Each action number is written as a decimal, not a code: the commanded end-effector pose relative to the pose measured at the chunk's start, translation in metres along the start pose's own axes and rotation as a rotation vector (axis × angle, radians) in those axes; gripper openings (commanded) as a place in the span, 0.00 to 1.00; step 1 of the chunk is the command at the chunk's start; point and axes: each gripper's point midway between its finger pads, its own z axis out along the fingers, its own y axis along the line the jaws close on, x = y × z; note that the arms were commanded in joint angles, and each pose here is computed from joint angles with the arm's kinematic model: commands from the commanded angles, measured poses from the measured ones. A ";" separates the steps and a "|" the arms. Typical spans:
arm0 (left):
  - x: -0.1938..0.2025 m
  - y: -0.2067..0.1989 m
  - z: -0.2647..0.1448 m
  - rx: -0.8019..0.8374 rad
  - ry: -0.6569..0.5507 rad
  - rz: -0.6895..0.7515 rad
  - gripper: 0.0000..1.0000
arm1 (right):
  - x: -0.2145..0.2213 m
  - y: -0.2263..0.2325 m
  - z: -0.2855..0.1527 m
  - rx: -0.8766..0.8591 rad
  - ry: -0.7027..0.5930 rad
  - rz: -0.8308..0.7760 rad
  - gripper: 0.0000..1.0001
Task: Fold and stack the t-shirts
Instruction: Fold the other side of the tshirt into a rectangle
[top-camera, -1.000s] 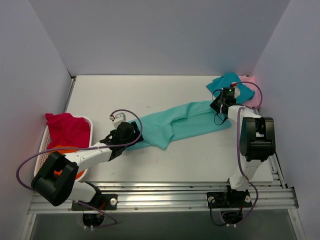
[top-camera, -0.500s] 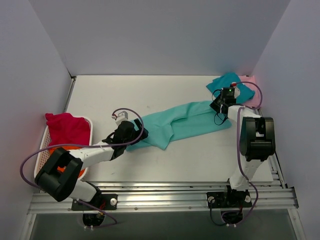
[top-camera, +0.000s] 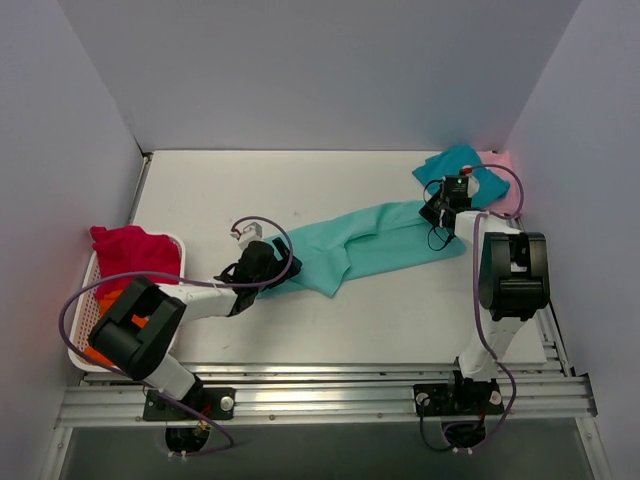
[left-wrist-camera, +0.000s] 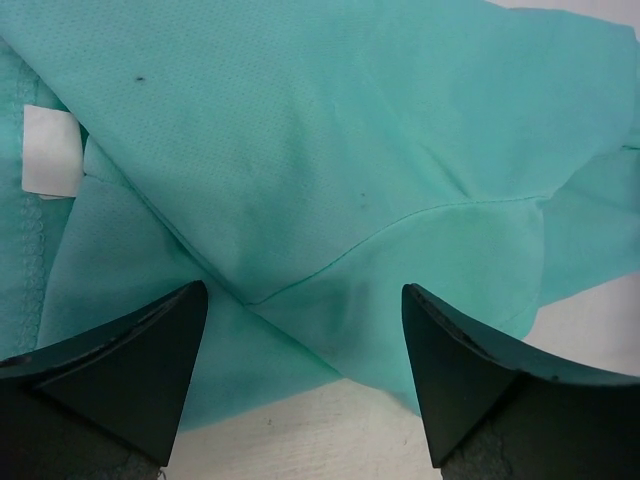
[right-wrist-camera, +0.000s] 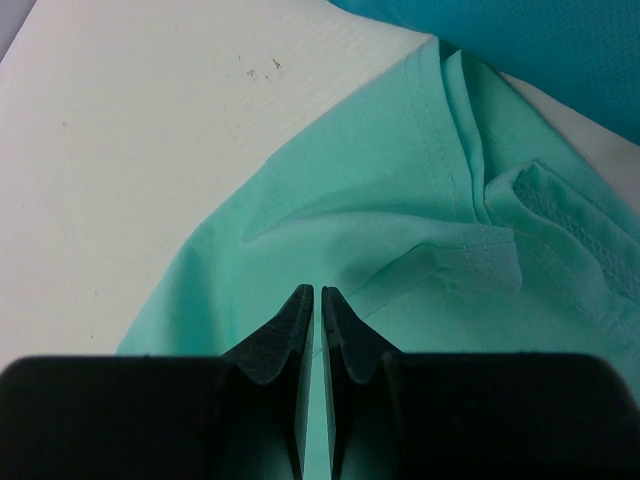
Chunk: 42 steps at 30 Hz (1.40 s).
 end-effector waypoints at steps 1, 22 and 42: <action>-0.007 -0.016 0.005 0.049 -0.021 -0.023 0.86 | 0.001 0.000 0.004 0.003 -0.006 -0.011 0.05; -0.025 -0.030 0.020 0.047 -0.054 -0.009 0.75 | 0.002 -0.001 0.011 0.008 0.000 -0.011 0.05; -0.071 -0.040 0.013 0.059 -0.124 0.015 0.02 | 0.004 -0.003 0.018 0.014 0.007 -0.012 0.05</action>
